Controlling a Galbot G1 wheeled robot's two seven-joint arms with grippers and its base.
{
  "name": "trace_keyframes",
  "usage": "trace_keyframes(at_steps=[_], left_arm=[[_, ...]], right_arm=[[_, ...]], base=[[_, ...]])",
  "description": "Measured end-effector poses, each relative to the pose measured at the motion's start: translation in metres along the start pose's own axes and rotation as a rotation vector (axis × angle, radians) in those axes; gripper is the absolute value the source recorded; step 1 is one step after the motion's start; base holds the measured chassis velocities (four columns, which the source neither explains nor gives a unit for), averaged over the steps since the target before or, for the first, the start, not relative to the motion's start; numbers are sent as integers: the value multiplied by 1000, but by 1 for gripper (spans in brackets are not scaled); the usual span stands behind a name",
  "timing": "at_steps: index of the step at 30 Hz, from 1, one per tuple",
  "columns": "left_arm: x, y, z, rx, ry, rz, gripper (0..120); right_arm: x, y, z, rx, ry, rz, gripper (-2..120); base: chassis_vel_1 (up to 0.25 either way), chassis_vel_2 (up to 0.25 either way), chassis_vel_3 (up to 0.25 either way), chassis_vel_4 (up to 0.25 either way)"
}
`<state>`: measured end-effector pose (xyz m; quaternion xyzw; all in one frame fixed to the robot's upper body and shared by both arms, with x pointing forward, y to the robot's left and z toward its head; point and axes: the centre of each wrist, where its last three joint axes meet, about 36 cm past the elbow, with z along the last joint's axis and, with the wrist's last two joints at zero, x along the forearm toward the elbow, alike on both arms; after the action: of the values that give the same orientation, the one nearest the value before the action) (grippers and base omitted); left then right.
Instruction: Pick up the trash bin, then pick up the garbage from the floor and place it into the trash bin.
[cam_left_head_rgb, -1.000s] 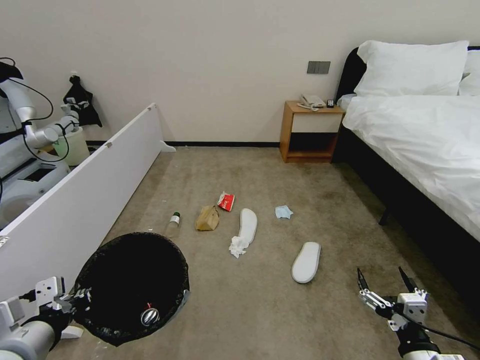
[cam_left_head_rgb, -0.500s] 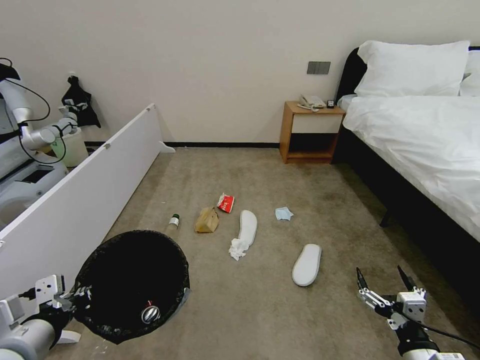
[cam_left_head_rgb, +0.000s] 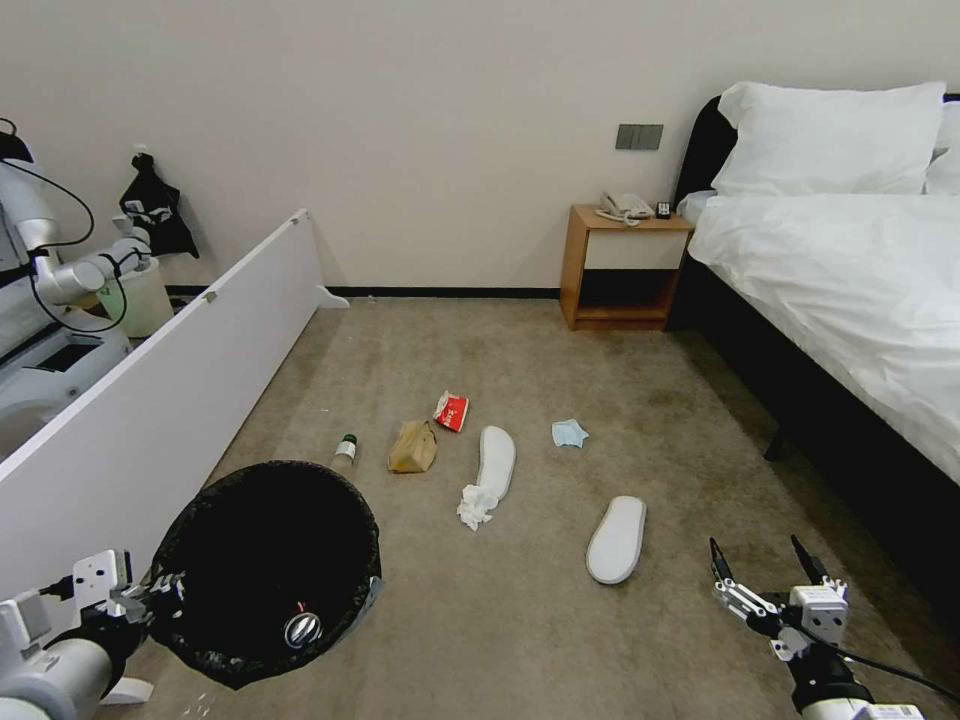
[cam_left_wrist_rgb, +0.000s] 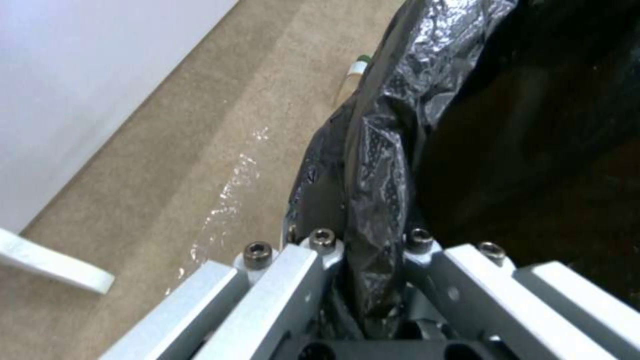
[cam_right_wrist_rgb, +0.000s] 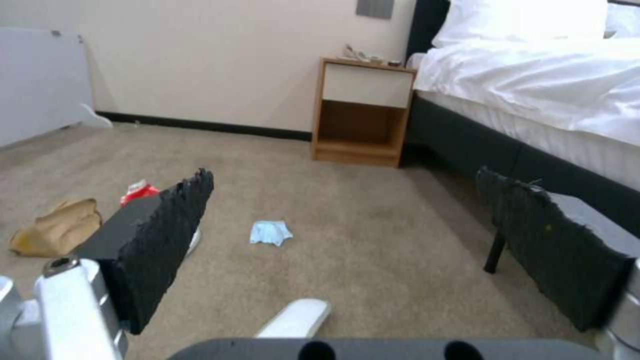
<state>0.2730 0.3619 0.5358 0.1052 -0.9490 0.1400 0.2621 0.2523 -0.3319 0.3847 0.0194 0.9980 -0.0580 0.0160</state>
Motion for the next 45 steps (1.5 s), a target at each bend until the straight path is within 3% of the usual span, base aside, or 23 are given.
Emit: trace_keyframes(at_steps=[45], left_arm=[[-1,-1,-1,0,-1,5,3]], right_arm=[[-1,-2,0,-14,0,-14,100]], base=[[-98,94,97,-95]])
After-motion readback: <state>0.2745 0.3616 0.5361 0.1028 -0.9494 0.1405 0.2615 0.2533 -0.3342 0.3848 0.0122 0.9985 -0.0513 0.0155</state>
